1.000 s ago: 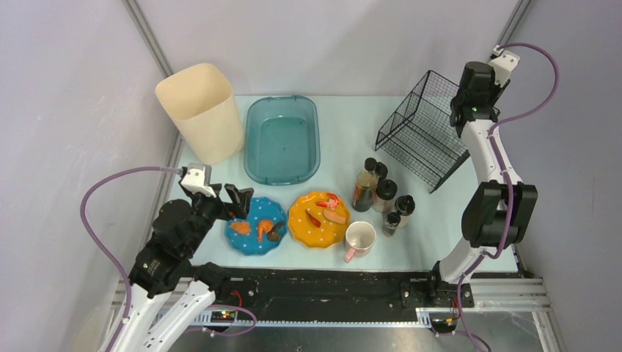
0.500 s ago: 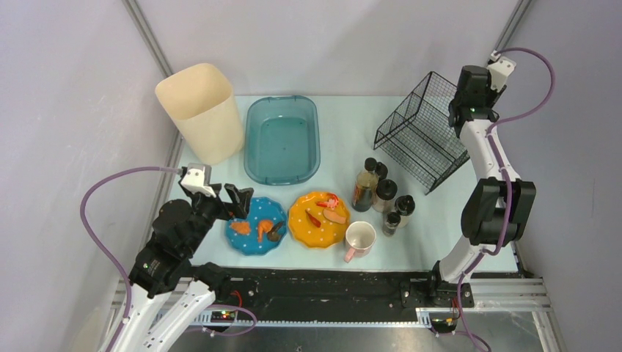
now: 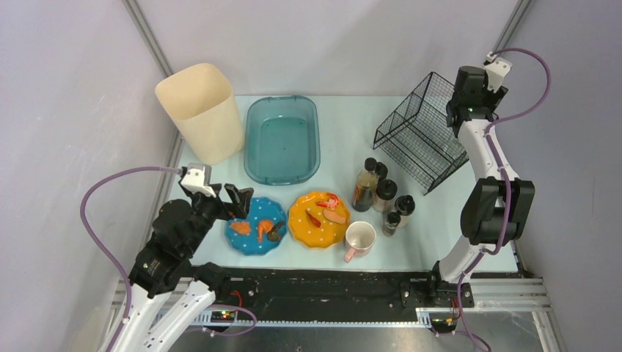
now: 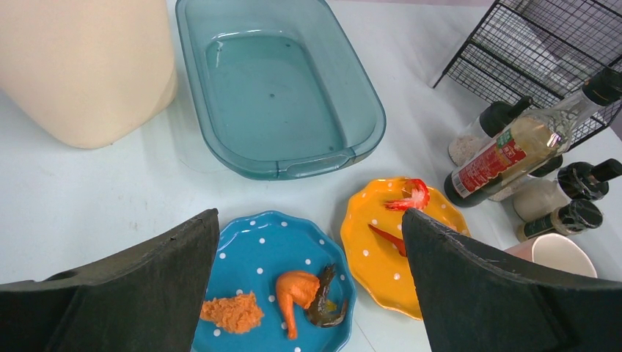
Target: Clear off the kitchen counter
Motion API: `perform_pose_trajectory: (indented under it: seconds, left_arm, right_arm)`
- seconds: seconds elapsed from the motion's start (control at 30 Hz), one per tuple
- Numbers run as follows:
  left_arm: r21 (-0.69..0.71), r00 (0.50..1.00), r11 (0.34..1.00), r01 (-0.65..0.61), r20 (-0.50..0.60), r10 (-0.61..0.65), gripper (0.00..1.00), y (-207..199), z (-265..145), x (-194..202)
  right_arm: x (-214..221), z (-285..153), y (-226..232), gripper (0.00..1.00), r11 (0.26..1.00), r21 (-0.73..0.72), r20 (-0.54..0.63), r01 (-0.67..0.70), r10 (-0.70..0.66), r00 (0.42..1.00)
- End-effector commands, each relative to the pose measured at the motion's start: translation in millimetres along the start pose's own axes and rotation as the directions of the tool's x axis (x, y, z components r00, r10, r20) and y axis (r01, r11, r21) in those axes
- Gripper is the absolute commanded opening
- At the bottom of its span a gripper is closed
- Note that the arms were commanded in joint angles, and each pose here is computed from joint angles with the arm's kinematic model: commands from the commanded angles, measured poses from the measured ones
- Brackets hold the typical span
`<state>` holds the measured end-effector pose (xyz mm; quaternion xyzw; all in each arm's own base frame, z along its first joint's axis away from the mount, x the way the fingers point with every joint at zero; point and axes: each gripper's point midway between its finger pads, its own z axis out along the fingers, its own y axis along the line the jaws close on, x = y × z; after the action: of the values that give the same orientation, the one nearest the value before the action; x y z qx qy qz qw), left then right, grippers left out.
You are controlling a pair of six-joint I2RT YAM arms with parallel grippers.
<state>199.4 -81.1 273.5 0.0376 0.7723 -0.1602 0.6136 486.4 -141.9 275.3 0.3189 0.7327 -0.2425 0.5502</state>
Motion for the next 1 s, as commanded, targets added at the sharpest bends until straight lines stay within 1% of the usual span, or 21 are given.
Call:
perform_pose_trajectory:
  seconds: [0.0,0.13,0.23,0.3,0.43,0.53,0.63,0.67,0.7,0.73,0.77,0.8,0.87,0.97]
  left_arm:
    - [0.009,1.0,1.0,-0.02,-0.006,0.02,0.98,-1,4,1]
    - [0.002,1.0,1.0,-0.021,-0.008,0.021,0.98,0,5,1]
    - [0.002,1.0,1.0,-0.02,-0.007,0.02,0.98,1,4,1]
    - [0.0,1.0,1.0,-0.02,-0.005,0.02,0.98,1,4,1]
    - [-0.005,1.0,1.0,-0.02,-0.004,0.02,0.98,2,4,1]
    - [-0.006,1.0,1.0,-0.022,-0.003,0.022,0.98,2,4,1]
    - [-0.007,1.0,1.0,-0.022,-0.006,0.022,0.98,2,4,2]
    - [-0.009,1.0,1.0,-0.022,-0.005,0.022,0.98,3,4,2]
    - [-0.011,1.0,1.0,-0.022,-0.005,0.022,0.98,3,5,1]
    - [-0.013,1.0,1.0,-0.022,-0.004,0.022,0.98,4,5,1]
    - [-0.015,1.0,1.0,-0.022,-0.003,0.022,0.98,4,4,1]
    - [-0.017,1.0,1.0,-0.023,-0.005,0.023,0.98,4,5,2]
    - [-0.018,1.0,1.0,-0.025,-0.006,0.025,0.98,4,5,2]
    - [-0.022,1.0,0.999,-0.027,-0.013,0.027,0.98,5,6,3]
  right_arm:
    - [-32,-18,5,0.69,1.0,-0.026,0.074,-0.017,0.019,0.997]
    - [-44,-32,7,0.8,1.0,-0.026,0.109,0.01,-0.007,0.994]
    - [-53,-41,0,0.85,1.0,-0.008,0.128,0.024,-0.022,0.992]
    - [-58,-54,5,0.88,0.999,-0.016,0.141,0.03,-0.027,0.99]
    - [-80,-78,-9,0.96,1.0,0.007,0.182,0.008,-0.009,0.983]
    - [-92,-92,-18,0.97,1.0,0.016,0.205,0.004,-0.007,0.979]
    - [-108,-120,-22,0.97,1.0,-0.001,0.249,0.001,0.0,0.968]
    - [-107,-124,-21,0.97,0.999,-0.002,0.255,0.036,-0.034,0.966]
    - [-114,-141,-19,0.97,0.999,-0.032,0.281,0.023,-0.013,0.96]
    - [-110,-146,-17,0.97,0.998,-0.045,0.281,0.041,-0.027,0.959]
    - [-114,-163,-14,0.97,0.995,-0.09,0.291,0.037,-0.009,0.957]
    - [-109,-171,-10,0.96,0.991,-0.127,0.287,0.039,-0.001,0.958]
    - [-106,-208,1,0.96,0.968,-0.247,0.286,0.028,0.045,0.957]
    - [-89,-242,17,0.94,0.923,-0.382,0.253,0.035,0.069,0.965]
